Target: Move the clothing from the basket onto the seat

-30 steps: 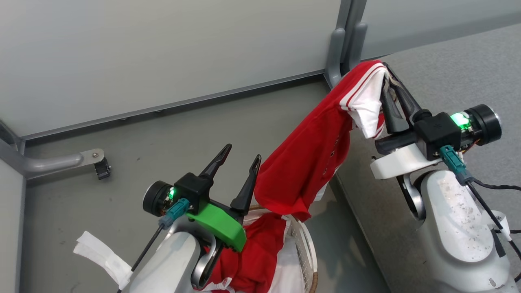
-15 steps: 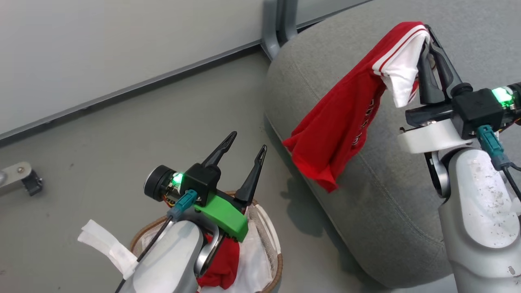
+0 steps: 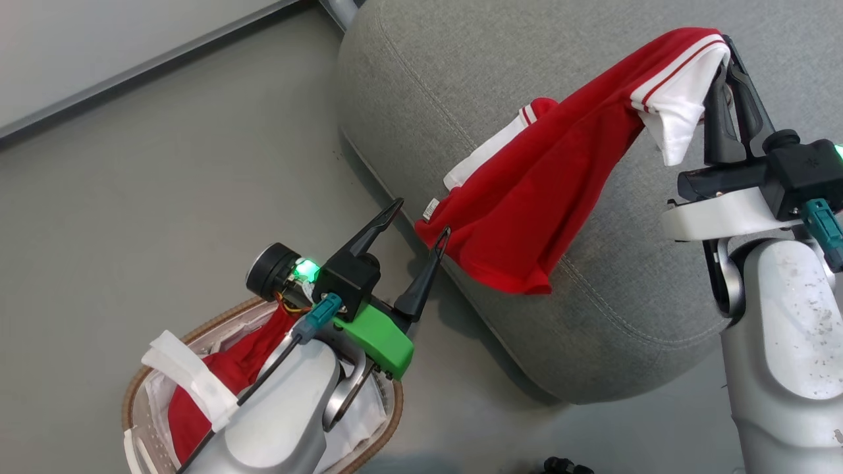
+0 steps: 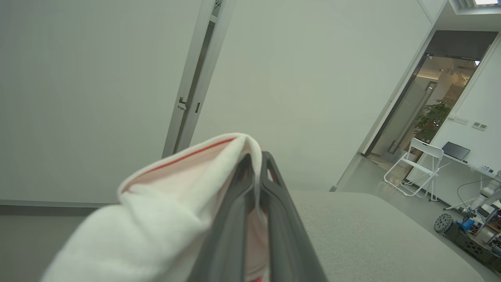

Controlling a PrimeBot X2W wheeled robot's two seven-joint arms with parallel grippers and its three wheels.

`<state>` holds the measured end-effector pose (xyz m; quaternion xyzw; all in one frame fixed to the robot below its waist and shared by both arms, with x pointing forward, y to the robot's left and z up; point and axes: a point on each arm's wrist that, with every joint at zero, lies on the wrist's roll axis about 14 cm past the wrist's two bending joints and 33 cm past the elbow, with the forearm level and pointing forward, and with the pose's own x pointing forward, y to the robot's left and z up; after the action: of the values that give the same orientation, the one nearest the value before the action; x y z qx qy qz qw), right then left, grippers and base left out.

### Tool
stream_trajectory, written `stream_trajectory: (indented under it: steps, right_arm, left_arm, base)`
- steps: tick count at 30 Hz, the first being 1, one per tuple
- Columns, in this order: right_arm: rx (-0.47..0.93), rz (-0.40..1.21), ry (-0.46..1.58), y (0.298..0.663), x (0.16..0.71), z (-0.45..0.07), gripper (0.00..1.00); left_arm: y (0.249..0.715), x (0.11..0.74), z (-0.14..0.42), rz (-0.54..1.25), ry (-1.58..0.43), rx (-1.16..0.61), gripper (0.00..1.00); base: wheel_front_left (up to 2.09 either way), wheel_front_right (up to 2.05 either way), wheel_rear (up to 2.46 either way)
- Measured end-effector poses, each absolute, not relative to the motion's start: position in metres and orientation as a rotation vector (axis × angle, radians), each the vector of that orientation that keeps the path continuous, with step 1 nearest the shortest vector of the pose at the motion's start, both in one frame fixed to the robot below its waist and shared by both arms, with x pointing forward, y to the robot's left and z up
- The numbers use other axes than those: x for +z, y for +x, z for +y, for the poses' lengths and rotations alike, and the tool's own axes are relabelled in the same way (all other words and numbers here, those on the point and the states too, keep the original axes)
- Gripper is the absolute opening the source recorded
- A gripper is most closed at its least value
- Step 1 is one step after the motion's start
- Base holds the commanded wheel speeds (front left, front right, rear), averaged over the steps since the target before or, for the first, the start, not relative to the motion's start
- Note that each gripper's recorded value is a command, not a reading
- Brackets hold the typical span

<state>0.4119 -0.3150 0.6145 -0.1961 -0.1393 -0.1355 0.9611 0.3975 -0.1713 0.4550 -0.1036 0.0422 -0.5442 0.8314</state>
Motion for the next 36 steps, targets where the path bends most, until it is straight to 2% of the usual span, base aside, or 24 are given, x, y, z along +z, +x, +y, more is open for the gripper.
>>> stream_trajectory:
  steps: [8, 17, 24, 28, 32, 36]
  right_arm:
    - [-0.249, -0.249, -0.373, 0.453, 0.599, -0.315, 0.0]
    - [-0.227, -0.411, -0.446, 0.525, 0.661, -0.32, 0.0]
    - [-0.283, -0.538, -0.524, 0.56, 0.721, -0.348, 0.0]
    - [-0.32, -0.568, -0.558, 0.574, 0.737, -0.359, 0.0]
    - [-0.322, -0.488, -0.572, 0.593, 0.707, -0.367, 0.0]
    - [-0.33, -0.338, -0.523, 0.606, 0.642, -0.38, 0.0]
  left_arm:
    - [0.407, 0.437, -0.168, 0.108, -0.236, -1.16, 1.0]
    - [0.428, 0.43, -0.14, 0.095, -0.236, -1.076, 1.0]
    - [0.441, 0.421, -0.11, 0.103, -0.228, -0.988, 1.0]
    - [0.446, 0.413, -0.096, 0.117, -0.227, -0.946, 1.0]
    - [0.448, 0.402, -0.089, 0.139, -0.231, -0.924, 1.0]
    - [0.45, 0.387, -0.083, 0.166, -0.231, -0.908, 1.0]
  base:
    - [0.0, 0.0, 0.0]
    - [0.0, 0.0, 0.0]
    - [0.0, 0.0, 0.0]
    - [0.0, 0.0, 0.0]
    - [0.0, 0.0, 0.0]
    - [0.0, 0.0, 0.0]
